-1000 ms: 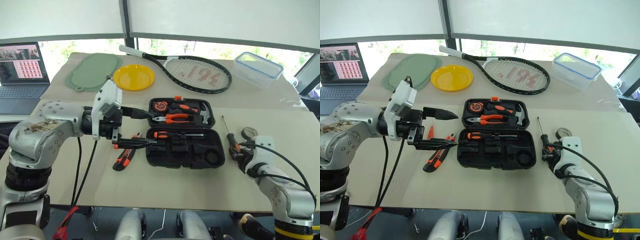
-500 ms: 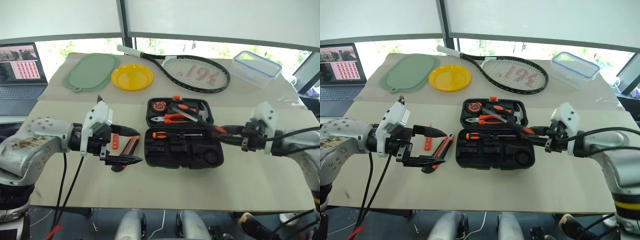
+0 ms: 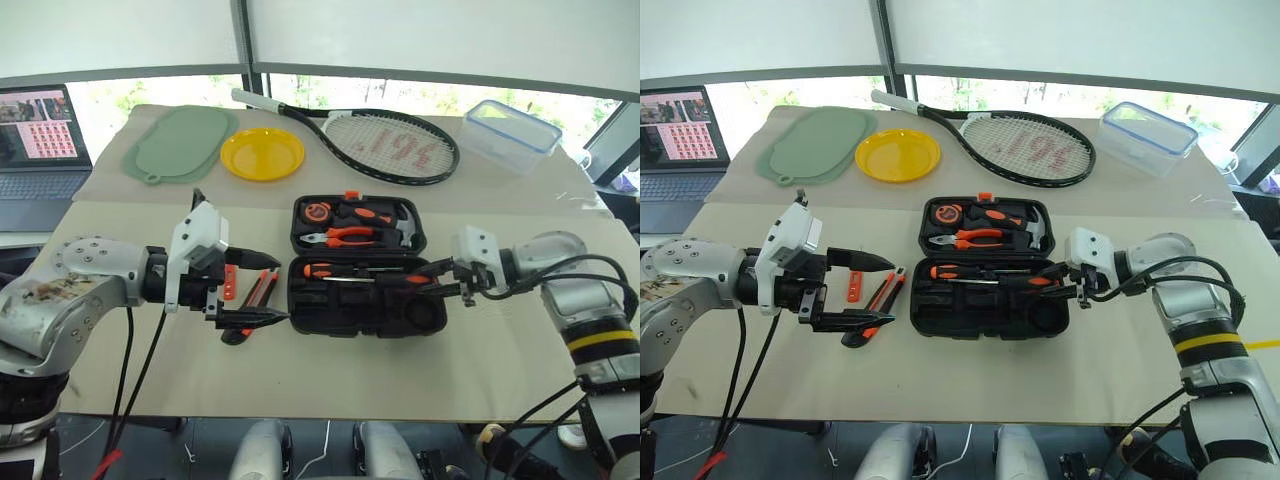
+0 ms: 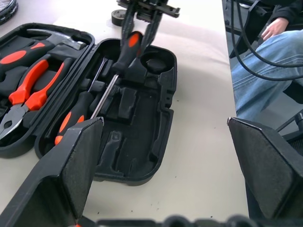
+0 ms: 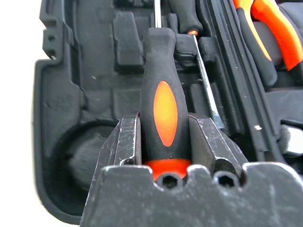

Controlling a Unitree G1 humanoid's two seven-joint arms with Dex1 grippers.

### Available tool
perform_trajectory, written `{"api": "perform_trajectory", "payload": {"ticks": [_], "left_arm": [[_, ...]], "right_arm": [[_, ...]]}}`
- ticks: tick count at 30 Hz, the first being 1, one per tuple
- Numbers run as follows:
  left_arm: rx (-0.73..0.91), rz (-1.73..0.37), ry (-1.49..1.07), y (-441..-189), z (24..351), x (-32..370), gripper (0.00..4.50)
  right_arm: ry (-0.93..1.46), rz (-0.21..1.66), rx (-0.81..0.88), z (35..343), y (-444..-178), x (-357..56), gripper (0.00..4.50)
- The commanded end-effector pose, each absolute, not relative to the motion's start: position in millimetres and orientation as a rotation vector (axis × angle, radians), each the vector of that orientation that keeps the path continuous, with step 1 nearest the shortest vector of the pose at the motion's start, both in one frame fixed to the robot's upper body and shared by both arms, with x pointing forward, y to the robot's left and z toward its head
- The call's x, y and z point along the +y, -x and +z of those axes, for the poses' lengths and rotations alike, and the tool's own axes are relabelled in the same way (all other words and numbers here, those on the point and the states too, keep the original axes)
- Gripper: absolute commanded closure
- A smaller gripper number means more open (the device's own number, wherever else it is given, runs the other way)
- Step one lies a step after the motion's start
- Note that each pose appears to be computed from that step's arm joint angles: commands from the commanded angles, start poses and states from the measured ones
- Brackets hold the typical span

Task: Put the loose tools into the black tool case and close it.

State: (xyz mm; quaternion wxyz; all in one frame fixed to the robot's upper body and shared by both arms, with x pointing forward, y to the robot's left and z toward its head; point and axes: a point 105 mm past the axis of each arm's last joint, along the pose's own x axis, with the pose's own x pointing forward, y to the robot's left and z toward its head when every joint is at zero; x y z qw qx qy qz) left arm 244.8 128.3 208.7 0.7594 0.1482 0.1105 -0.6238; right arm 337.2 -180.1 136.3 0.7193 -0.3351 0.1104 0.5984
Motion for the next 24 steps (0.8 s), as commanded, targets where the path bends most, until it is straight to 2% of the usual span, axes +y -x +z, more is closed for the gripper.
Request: {"api": "perform_trajectory", "payload": {"ticks": [1, 9, 10, 11, 12, 13, 16, 18, 20, 21, 24], "left_arm": [[0.193, -1.36, -0.354, -244.2, 220.1, 126.2, 0.0], [0.18, -1.363, -0.357, -245.1, 221.9, 123.8, 0.0], [0.18, -1.362, -0.358, -245.5, 221.6, 123.6, 0.0], [0.179, -1.361, -0.359, -245.9, 221.4, 123.4, 0.0], [0.179, -1.36, -0.359, -246.2, 221.2, 123.3, 0.0], [0.178, -1.36, -0.359, -246.3, 221.2, 123.3, 0.0], [0.175, -1.355, -0.357, -247.8, 221.5, 123.6, 0.0], [0.174, -1.352, -0.357, -248.6, 221.2, 123.6, 0.0], [0.173, -1.352, -0.357, -248.8, 221.2, 123.5, 0.0], [0.172, -1.352, -0.357, -249.3, 221.5, 123.5, 0.0], [0.168, -1.351, -0.359, -250.4, 222.0, 123.3, 0.0]], "right_arm": [[0.795, 1.308, 0.219, 139.8, -345.8, -179.9, 3.49], [0.825, 1.297, 0.232, 135.0, -350.2, -185.4, 3.49], [0.808, 1.298, 0.224, 138.0, -350.5, -183.9, 2.99], [0.788, 1.303, 0.21, 142.9, -350.1, -181.4, 2.99], [0.773, 1.307, 0.2, 146.3, -349.7, -179.7, 2.41], [0.742, 1.313, 0.177, 154.2, -349.1, -175.8, 2.2], [0.622, 1.3, 0.096, 178.9, -350.2, -160.5, 1.18], [0.574, 1.286, 0.082, 182.7, -350.5, -153.8, 0.51], [0.549, 1.284, 0.083, 182.4, -348.8, -150.2, 0.51], [0.53, 1.273, 0.084, 181.5, -349.6, -147.9, 0.67], [0.5, 1.259, 0.1, 171.9, -348.8, -140.9, 1.58]]}}
